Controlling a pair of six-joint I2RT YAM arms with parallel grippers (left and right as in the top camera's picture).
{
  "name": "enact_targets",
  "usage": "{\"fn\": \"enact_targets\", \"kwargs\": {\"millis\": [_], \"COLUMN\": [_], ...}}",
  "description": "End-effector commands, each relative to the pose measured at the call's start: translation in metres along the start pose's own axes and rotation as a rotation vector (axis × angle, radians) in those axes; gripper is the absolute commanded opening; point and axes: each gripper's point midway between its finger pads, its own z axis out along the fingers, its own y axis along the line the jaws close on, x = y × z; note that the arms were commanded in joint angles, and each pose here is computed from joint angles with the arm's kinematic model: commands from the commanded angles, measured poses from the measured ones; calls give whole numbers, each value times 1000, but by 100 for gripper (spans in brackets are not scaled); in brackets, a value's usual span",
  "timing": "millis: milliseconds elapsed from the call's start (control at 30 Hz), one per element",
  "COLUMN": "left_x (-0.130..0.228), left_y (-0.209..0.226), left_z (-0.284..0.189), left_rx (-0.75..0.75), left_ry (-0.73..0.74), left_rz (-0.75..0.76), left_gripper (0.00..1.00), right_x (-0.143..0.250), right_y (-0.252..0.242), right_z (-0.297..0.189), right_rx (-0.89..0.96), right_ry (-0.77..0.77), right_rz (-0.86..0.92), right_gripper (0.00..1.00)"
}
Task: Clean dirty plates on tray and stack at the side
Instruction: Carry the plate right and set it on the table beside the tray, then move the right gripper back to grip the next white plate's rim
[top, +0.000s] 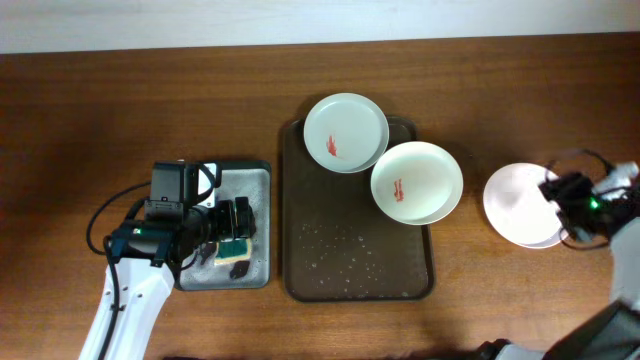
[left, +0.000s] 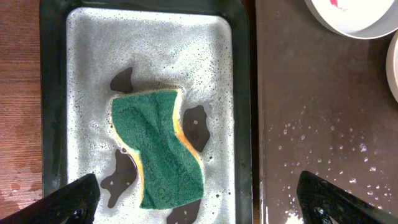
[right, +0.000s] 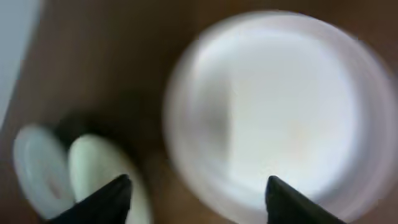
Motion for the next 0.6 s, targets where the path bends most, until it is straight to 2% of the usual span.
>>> {"fn": "enact_targets", "kwargs": {"millis": [0,100,167,267,300,333,367,400,567], "left_x": [-8,-8,-8,-8,-8,-8,-8,-8,-8], "left_y": [-2,-2,-2,-2,-2,-2,-2,-2,-2], "left_z": [-7,-7,-7,-7,-7,-7,-7,-7,-7], "left_rx": [13,13,12,13,13,13,13,13,13], "left_ry": [-28,-28,-27,-28,-28,-28,-28,-28,-28], "left_rz": [8,8,8,8,8,8,8,8,8], "left_gripper": [99,99,99,100,100,99,99,99,99], "right_x": [24,43,51,60,65,69,71,74,79], "right_y": [67,76,78,72,69,65,61,60,73], "right_z": [4,49,79,111,120,125,126,121,65], "right_rx": [-3,212,252,237,230,239,246,249,234], "right_ry": [7,19,43,91,115,134,147,161,159], "right_rz": [-360,-553,-633,-634,-630,-628,-619,-614,-587], "right_gripper": [64,63,57,47,41,30,12,4,4]}}
